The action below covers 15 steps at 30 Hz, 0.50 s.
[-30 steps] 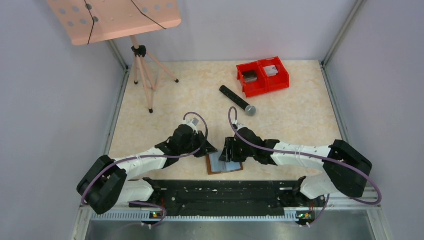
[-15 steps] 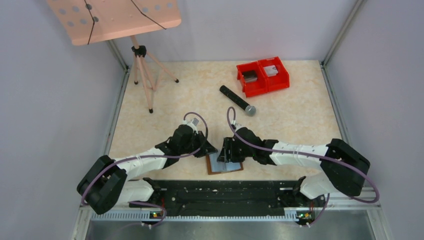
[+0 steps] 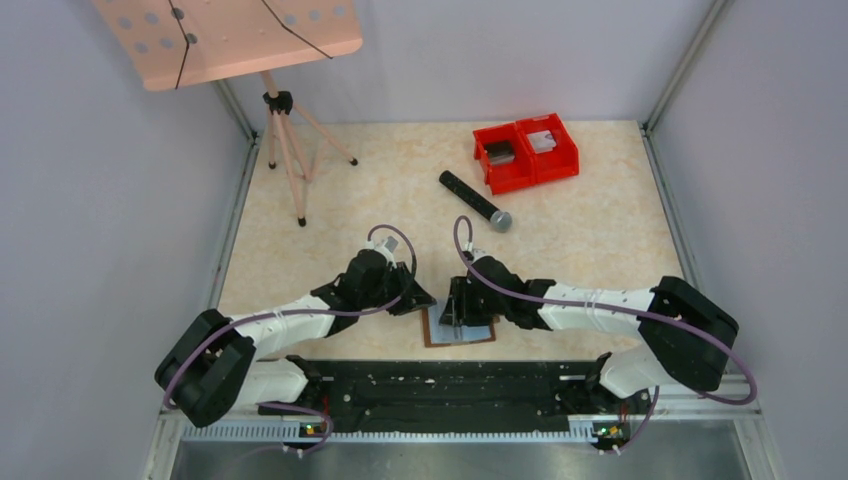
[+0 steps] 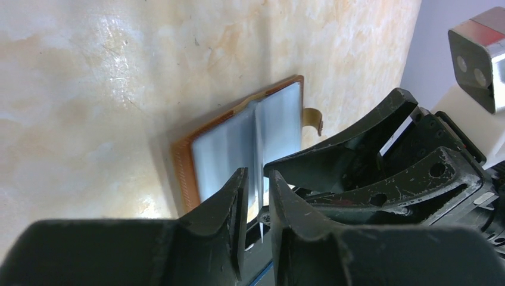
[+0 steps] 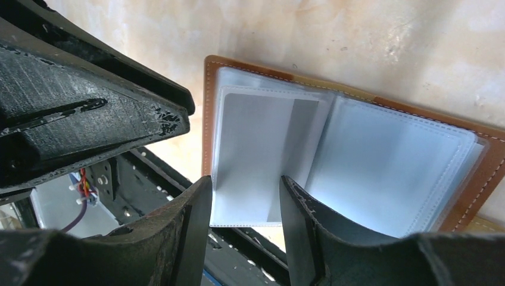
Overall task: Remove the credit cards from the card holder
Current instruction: Remove the credit card from the card holder.
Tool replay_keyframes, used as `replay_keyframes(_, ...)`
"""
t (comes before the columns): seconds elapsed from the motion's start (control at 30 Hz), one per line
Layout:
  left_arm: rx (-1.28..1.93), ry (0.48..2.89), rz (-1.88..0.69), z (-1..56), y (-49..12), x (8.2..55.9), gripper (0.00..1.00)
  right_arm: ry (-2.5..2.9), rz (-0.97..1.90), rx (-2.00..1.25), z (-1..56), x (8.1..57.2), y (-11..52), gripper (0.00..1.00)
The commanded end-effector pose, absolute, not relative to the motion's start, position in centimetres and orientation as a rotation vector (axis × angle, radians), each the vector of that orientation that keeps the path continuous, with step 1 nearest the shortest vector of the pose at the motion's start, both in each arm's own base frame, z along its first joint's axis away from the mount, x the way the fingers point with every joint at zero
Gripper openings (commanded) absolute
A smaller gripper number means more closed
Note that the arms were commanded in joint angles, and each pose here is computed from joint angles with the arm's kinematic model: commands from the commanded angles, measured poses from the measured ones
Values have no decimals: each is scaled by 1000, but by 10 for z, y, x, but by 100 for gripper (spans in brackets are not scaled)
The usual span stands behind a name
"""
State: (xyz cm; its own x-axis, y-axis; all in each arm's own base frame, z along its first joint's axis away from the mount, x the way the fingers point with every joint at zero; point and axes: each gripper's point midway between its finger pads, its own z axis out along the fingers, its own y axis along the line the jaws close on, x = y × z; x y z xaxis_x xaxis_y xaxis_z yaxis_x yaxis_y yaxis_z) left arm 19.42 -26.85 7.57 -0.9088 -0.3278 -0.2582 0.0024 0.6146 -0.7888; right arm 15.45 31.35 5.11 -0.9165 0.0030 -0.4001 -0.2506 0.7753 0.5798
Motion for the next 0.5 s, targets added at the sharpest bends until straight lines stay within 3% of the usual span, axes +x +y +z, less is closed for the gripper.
replay_keyframes(0.0,-237,2411,-1249,92,-278,203,25,2545,913,-174,65,160,315,45)
replay_keyframes(0.47,-244,2431,-1219,84,-276,202,28,2532,867,-128,64,163,304,44)
